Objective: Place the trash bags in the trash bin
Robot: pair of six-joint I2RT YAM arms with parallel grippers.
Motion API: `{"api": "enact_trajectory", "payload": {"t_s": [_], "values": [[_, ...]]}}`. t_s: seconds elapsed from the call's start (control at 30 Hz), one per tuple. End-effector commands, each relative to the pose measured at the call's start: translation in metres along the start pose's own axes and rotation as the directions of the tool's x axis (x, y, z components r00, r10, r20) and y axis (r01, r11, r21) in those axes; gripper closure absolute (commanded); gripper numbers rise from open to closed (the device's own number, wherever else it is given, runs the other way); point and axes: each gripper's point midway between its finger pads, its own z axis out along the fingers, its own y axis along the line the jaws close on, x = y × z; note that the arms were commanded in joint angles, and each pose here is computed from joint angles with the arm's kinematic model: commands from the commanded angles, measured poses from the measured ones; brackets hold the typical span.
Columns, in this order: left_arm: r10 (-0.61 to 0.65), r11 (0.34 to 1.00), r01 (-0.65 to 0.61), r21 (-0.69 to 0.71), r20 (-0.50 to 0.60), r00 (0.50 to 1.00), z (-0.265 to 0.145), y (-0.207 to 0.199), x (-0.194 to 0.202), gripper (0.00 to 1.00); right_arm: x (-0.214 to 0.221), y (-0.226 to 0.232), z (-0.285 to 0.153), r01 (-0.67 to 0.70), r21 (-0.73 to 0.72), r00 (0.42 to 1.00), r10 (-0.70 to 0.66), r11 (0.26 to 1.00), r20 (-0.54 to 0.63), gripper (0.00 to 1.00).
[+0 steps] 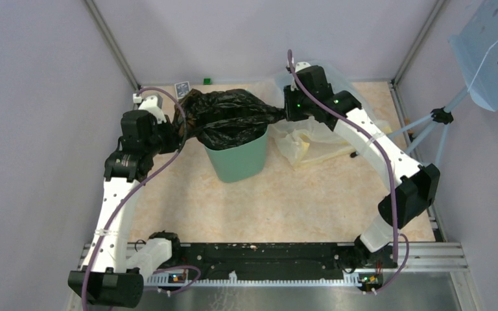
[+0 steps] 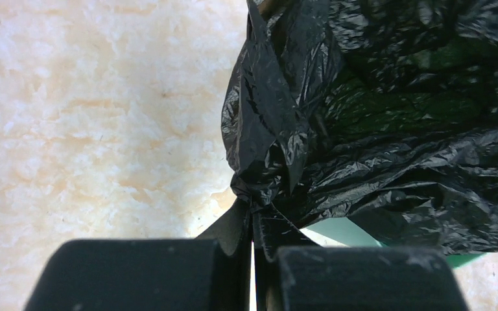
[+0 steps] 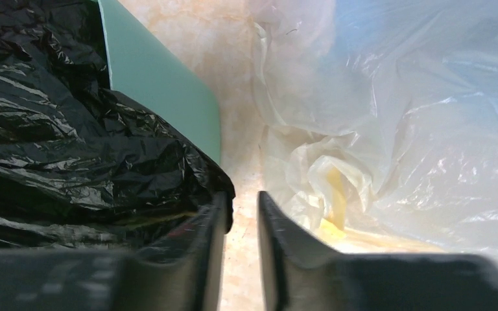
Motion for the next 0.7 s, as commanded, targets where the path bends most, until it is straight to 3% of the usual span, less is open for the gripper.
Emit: {"api": "enact_trajectory", "payload": {"t_s": [0.0,0.2,0.27,0.33,0.43,0.57,0.67], "values": [[0.011,0.997,-0.022,0.069,0.159,0.987,-0.023,-0.017,-0.038,1.0,-0.031,-0.003,-0.049,0.037,-0.006,0.991,-0.035,0.999,0.128,0.59],[0.011,0.997,-0.025,0.079,0.176,0.984,-0.043,-0.022,-0.041,1.0,-0.034,0.013,-0.083,0.048,-0.042,0.984,-0.04,0.998,0.171,0.38],[0.009,0.996,-0.024,0.087,0.168,0.986,-0.045,-0.023,-0.038,1.0,-0.036,0.025,-0.091,0.058,-0.055,0.982,-0.047,0.997,0.181,0.25],[0.006,0.995,-0.022,0.101,0.162,0.987,-0.046,-0.025,-0.034,1.0,-0.04,0.036,-0.1,0.051,-0.053,0.979,-0.04,0.997,0.198,0.21],[0.001,0.992,-0.019,0.122,0.148,0.989,-0.048,-0.028,-0.029,1.0,-0.044,0.047,-0.105,-0.024,-0.024,0.975,0.028,0.999,0.219,0.19],[-0.002,0.989,-0.017,0.146,0.133,0.991,-0.053,-0.033,-0.024,1.0,-0.04,0.051,-0.095,-0.257,-0.006,0.938,0.251,0.966,0.241,0.2],[0.001,0.988,-0.021,0.156,0.122,0.993,-0.057,-0.034,-0.021,1.0,-0.034,0.053,-0.088,-0.408,-0.042,0.879,0.405,0.912,0.252,0.31]]}}
